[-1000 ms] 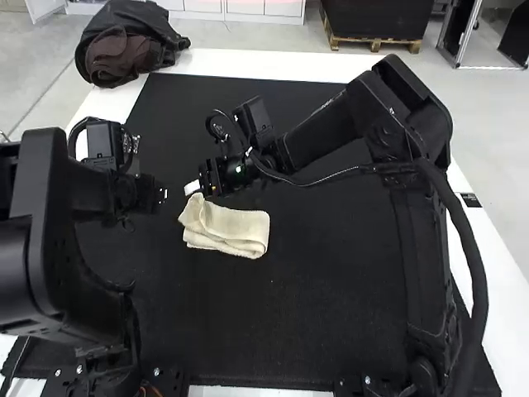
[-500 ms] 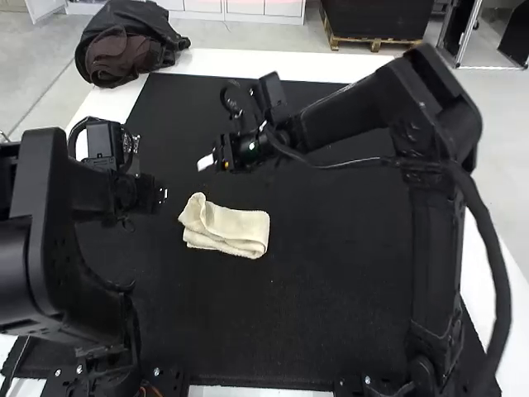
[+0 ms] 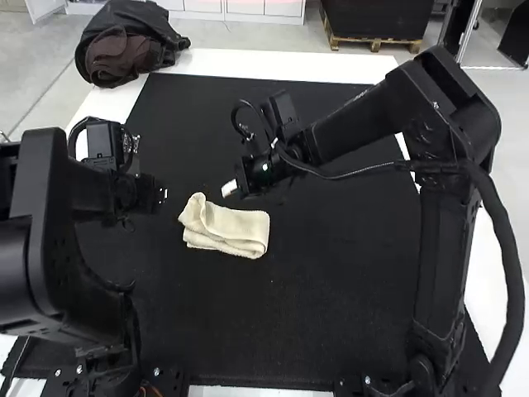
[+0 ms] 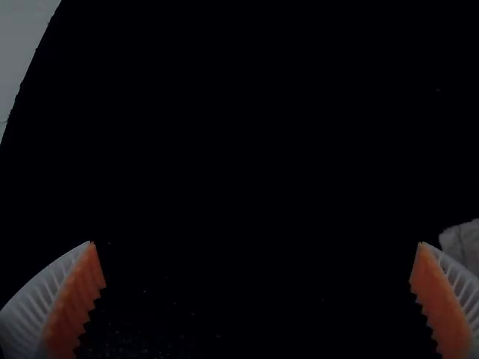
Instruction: Fold the towel.
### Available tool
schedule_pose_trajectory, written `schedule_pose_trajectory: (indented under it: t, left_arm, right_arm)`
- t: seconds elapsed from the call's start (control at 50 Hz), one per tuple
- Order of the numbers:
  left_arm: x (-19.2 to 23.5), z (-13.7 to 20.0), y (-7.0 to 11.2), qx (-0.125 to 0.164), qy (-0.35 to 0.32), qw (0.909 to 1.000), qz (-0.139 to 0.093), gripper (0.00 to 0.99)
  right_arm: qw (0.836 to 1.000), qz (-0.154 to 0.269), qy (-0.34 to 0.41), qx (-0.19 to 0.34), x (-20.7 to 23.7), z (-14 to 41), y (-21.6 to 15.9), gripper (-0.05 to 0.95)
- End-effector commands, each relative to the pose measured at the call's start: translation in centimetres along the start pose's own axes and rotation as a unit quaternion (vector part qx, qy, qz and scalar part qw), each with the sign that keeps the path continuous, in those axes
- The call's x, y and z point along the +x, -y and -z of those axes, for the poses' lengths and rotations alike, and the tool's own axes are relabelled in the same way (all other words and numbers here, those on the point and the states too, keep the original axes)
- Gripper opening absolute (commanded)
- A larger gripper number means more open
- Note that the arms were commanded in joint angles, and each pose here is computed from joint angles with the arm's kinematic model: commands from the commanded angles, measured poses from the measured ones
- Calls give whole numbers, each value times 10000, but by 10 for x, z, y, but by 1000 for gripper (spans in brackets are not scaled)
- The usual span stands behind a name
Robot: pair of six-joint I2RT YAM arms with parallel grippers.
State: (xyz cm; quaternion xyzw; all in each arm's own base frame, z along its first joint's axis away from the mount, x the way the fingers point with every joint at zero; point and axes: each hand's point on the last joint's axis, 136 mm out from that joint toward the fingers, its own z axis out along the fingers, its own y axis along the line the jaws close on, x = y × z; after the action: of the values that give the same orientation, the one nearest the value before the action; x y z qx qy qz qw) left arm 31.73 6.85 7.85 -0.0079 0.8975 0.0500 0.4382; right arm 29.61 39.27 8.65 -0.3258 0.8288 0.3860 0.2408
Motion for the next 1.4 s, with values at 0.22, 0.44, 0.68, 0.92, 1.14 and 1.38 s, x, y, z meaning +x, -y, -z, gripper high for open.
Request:
schedule_pose_trajectory:
  t: [0.22, 0.44, 0.68, 0.92, 1.14, 1.38]
  left_arm:
    - [-11, 4, -5, -92, 181, 9998, 0, 957]
    - [-13, 4, -6, -98, 211, 9997, -4, 957]
    - [-15, 4, -7, -115, 262, 9996, -6, 957]
    - [-20, 4, -6, -108, 324, 9994, -20, 957]
    - [-24, 5, -7, -115, 362, 9993, -17, 957]
    - [-24, 5, -6, -103, 371, 9993, -7, 957]
  right_arm:
    - [9997, 143, 197, -71, 3, -2, 2, -16]
    - [9993, 155, 294, -152, 3, -16, 2, -16]
    - [9991, 156, 300, -270, 10, -29, 2, -16]
    - [9994, 11, 152, -320, 29, -45, 13, -16]
    - [9994, 1, 3, -356, 48, -55, 16, -16]
    - [9989, 19, -177, -444, 80, -67, 17, -16]
